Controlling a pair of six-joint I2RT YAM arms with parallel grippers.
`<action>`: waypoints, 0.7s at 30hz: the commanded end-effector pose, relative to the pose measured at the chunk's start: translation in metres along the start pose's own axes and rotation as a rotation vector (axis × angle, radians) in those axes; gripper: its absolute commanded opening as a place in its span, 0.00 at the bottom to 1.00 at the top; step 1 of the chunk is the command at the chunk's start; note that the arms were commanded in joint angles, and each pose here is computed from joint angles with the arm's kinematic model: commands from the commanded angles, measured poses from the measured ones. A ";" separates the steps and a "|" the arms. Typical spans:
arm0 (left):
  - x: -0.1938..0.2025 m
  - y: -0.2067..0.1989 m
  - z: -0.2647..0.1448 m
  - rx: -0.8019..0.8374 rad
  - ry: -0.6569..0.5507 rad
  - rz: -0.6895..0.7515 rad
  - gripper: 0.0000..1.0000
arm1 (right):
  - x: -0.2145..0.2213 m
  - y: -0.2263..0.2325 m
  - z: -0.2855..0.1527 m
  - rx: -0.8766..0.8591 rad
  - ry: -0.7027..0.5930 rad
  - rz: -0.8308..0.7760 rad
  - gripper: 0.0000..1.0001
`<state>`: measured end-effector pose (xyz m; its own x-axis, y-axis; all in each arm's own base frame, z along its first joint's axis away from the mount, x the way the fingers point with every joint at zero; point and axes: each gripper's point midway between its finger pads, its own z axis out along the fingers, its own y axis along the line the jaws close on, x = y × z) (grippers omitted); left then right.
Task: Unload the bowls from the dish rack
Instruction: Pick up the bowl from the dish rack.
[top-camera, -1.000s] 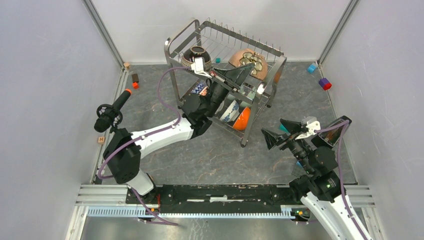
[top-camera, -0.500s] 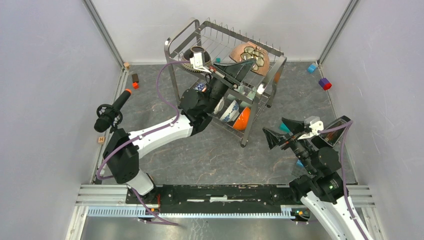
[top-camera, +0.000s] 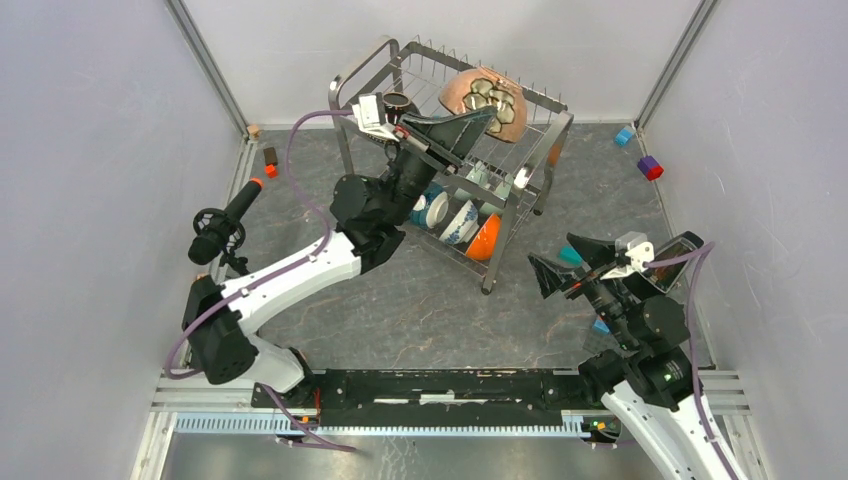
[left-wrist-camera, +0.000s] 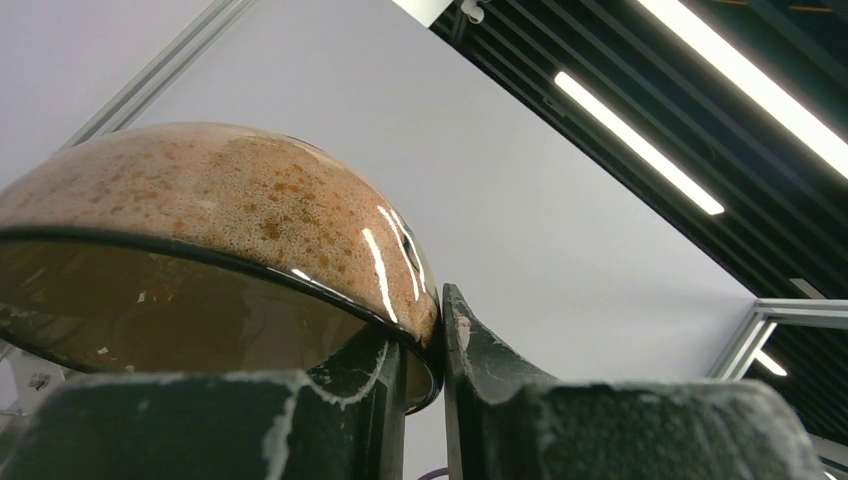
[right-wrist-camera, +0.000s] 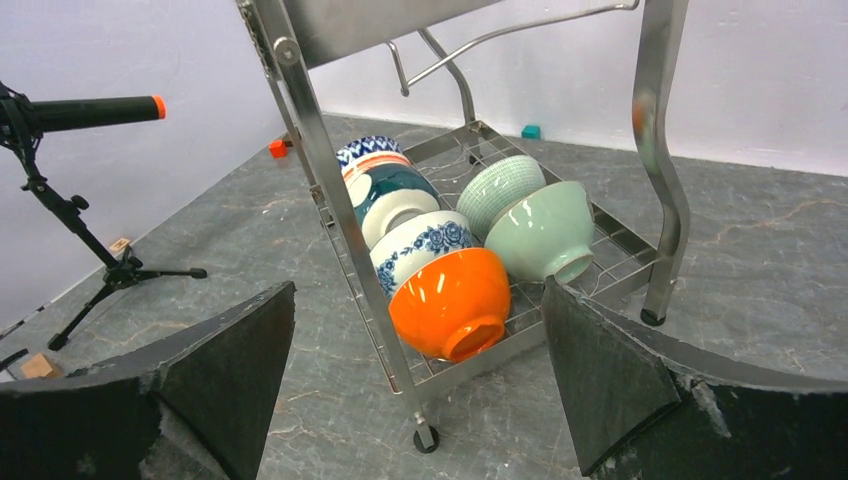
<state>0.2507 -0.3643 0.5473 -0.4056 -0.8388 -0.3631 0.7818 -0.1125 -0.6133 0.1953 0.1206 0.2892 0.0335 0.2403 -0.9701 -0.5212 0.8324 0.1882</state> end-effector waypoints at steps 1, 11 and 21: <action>-0.064 -0.106 -0.001 0.232 -0.118 0.074 0.02 | -0.029 0.008 -0.003 -0.022 -0.062 -0.006 0.98; -0.068 -0.129 -0.054 0.056 0.122 0.245 0.02 | -0.031 0.006 -0.005 -0.012 -0.057 -0.016 0.98; -0.071 -0.112 -0.133 -0.211 0.367 0.392 0.02 | -0.041 0.008 -0.008 -0.009 -0.031 -0.026 0.98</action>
<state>0.1376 -0.2345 0.5629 -0.3124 -0.6573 -0.6858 0.8062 0.1984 -0.5574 0.1900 0.1176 0.3050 0.0305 0.2362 -0.9712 -0.5200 0.8336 0.1864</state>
